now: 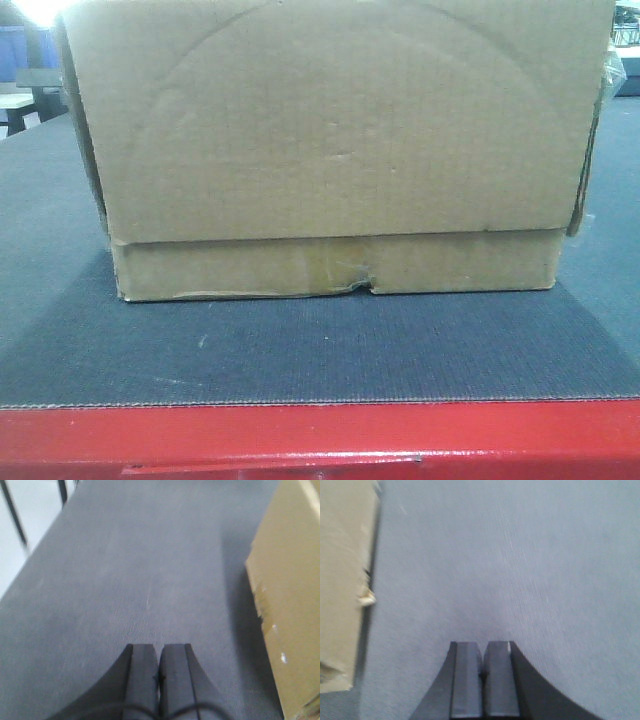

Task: Grab carton from right shelf to conveyor
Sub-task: 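Open both grippers and withdraw them from the carton sides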

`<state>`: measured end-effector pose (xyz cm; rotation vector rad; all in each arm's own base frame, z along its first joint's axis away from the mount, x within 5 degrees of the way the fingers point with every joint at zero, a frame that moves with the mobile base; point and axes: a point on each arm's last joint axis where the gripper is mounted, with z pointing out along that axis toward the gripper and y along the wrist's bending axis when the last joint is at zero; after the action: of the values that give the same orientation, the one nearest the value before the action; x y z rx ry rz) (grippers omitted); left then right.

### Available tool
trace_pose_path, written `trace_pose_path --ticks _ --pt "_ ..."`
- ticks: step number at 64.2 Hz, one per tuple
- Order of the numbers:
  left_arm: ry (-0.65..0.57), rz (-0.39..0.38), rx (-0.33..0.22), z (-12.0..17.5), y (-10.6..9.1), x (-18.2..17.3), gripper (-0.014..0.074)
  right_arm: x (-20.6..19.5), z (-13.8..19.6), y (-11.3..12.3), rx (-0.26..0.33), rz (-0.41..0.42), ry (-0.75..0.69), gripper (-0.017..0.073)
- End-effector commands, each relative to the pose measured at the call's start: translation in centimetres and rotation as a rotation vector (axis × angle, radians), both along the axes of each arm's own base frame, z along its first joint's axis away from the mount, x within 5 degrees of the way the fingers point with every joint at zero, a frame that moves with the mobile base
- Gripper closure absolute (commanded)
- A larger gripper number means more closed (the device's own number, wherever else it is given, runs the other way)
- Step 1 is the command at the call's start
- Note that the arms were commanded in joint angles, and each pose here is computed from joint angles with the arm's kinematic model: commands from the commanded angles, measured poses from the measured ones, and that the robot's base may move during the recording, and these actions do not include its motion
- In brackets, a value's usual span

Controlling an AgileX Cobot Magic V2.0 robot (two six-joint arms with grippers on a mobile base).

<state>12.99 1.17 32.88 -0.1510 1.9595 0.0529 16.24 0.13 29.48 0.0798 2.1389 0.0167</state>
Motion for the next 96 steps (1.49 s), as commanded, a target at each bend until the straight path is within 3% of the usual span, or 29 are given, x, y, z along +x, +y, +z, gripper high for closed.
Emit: trace_pose_path --ticks 1,8,18,42,96 --pt "-0.136 -0.035 0.057 -0.2 -0.2 -1.6 0.0590 -1.6 -0.1 0.0 -0.008 0.015 -0.138 0.0628" --pt "-0.221 -0.065 0.155 -0.5 -0.3 -3.7 0.0590 -3.9 -0.2 0.0 -0.020 0.033 -0.283 0.0628" --pt "-0.294 -0.062 0.172 -0.3 -0.4 -5.3 0.0590 -6.6 0.5 0.1 -0.076 0.068 -0.445 0.0628" --pt "-0.337 -0.061 0.175 0.1 -0.5 -5.8 0.0590 -9.8 2.8 0.1 -0.072 0.079 -0.726 0.0628" --pt "-0.340 -0.062 0.176 -0.1 -0.5 -5.8 0.0590 -9.9 2.9 0.1 -0.072 0.080 -0.736 0.0628"
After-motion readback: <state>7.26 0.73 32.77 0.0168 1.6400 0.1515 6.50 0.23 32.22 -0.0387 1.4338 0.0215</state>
